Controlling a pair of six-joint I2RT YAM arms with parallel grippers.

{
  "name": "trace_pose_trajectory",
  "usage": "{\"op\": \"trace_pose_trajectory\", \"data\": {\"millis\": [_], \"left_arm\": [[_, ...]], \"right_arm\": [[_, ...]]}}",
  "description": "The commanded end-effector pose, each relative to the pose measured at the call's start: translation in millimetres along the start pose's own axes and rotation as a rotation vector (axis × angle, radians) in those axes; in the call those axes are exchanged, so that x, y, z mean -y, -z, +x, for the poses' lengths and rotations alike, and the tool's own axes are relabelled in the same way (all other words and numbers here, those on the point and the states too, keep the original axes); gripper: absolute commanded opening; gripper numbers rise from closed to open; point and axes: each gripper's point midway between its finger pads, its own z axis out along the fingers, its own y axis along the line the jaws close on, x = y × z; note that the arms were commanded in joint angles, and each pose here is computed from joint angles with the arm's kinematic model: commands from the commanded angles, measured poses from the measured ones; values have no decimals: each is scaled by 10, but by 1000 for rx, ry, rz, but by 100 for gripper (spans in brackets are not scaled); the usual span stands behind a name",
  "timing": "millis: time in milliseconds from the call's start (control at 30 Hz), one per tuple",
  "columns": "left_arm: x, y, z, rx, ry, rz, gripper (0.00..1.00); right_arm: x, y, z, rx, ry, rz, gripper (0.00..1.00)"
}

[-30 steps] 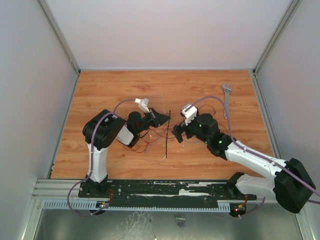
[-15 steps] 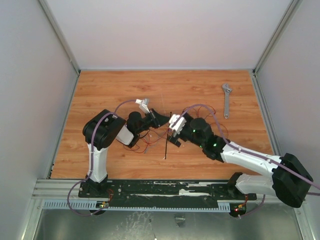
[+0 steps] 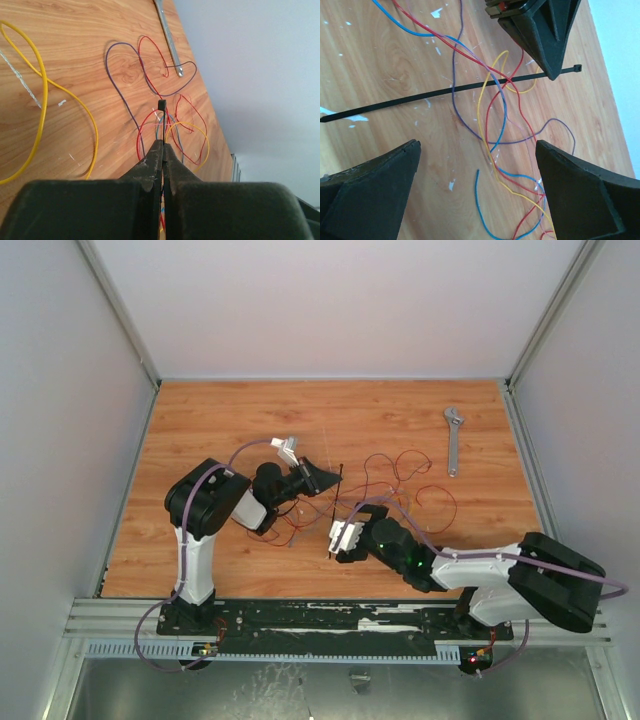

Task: Zip-tie the wires
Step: Adjust the cable at the center of the board.

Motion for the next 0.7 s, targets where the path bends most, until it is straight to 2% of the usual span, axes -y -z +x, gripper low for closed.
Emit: {"op": "trace_pose_trajectory", "data": {"millis": [0,667], "left_arm": [[91,8,-38,2,0,30,0],[71,12,27,-32,22,33,0]], "right_arm": [[172,-54,-131,58,56,104,99],[35,-317,34,50,277,120,99]]}}
